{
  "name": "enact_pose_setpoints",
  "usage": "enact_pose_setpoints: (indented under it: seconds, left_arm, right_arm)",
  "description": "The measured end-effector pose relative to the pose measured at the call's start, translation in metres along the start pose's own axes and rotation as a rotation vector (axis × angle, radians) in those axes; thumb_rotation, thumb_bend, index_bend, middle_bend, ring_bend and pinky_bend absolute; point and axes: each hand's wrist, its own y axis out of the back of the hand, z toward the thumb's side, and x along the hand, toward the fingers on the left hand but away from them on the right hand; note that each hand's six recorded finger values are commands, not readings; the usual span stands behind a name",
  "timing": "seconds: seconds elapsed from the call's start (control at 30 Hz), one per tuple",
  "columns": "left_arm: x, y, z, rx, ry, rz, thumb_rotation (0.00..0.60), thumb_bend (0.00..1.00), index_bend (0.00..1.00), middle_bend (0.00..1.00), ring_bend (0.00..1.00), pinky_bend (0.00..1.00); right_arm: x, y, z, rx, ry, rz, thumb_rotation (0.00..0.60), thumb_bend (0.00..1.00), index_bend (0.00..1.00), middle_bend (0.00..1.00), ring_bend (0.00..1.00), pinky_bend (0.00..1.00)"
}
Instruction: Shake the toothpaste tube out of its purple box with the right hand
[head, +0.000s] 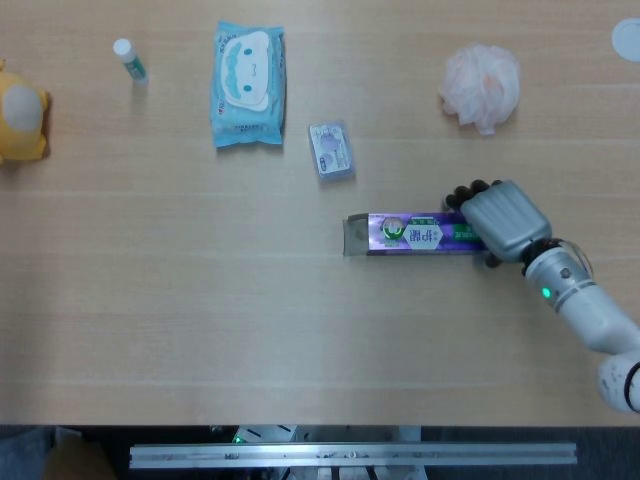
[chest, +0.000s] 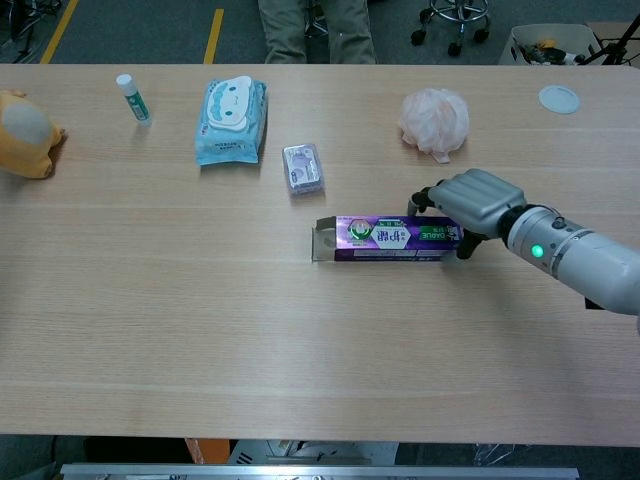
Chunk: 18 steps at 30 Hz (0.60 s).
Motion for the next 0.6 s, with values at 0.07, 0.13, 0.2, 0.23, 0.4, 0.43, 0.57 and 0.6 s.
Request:
enact_pose_setpoints:
  seconds: [0.07, 0.13, 0.2, 0.23, 0.4, 0.43, 0.57, 0.6]
  left_arm:
    - [0.000, -0.001, -0.001, -0.003, 0.002, -0.004, 0.600, 0.25, 0.07, 0.09, 0.16, 0.17]
    - [0.001, -0.002, -0.002, -0.002, 0.006, -0.005, 0.600, 0.25, 0.07, 0.09, 0.16, 0.17]
    - [0.001, -0.002, -0.003, -0.001, 0.011, -0.005, 0.600, 0.25, 0.07, 0.09, 0.16, 0.17]
    - [0.002, -0.002, -0.004, -0.002, 0.013, -0.005, 0.600, 0.25, 0.07, 0.09, 0.16, 0.17]
    - [0.003, -0.002, -0.005, -0.004, 0.014, -0.006, 0.600, 0.25, 0.07, 0.09, 0.16, 0.17]
    - [0.003, -0.003, -0.006, -0.004, 0.014, -0.007, 0.600, 0.25, 0.07, 0.09, 0.16, 0.17]
    - [0.002, -0.003, -0.007, -0.006, 0.016, -0.006, 0.600, 0.25, 0.07, 0.09, 0.16, 0.17]
    - [0.002, -0.002, -0.007, -0.007, 0.017, -0.006, 0.600, 0.25, 0.07, 0.09, 0.16, 0.17]
  right_arm:
    - [-0.002, -0.001, 0.000, 0.010, -0.004, 0.002, 0.600, 0.19, 0.39, 0.32, 0.30, 0.50]
    - [-0.003, 0.001, 0.001, 0.014, -0.006, -0.003, 0.600, 0.20, 0.42, 0.33, 0.33, 0.54]
    - [-0.003, 0.004, 0.001, 0.006, -0.010, -0.018, 0.600, 0.21, 0.45, 0.34, 0.35, 0.59]
    - [-0.003, 0.006, 0.000, 0.003, -0.011, -0.024, 0.600, 0.21, 0.46, 0.35, 0.36, 0.61]
    - [-0.001, 0.013, -0.003, 0.007, -0.009, -0.040, 0.600, 0.23, 0.50, 0.37, 0.41, 0.65]
    - [-0.001, 0.015, -0.004, 0.007, -0.008, -0.045, 0.600, 0.24, 0.51, 0.38, 0.42, 0.66]
    - [0.001, 0.027, -0.006, 0.008, -0.005, -0.073, 0.600, 0.25, 0.53, 0.39, 0.44, 0.67]
    - [0.002, 0.032, -0.007, 0.014, -0.004, -0.084, 0.600, 0.25, 0.53, 0.40, 0.44, 0.67]
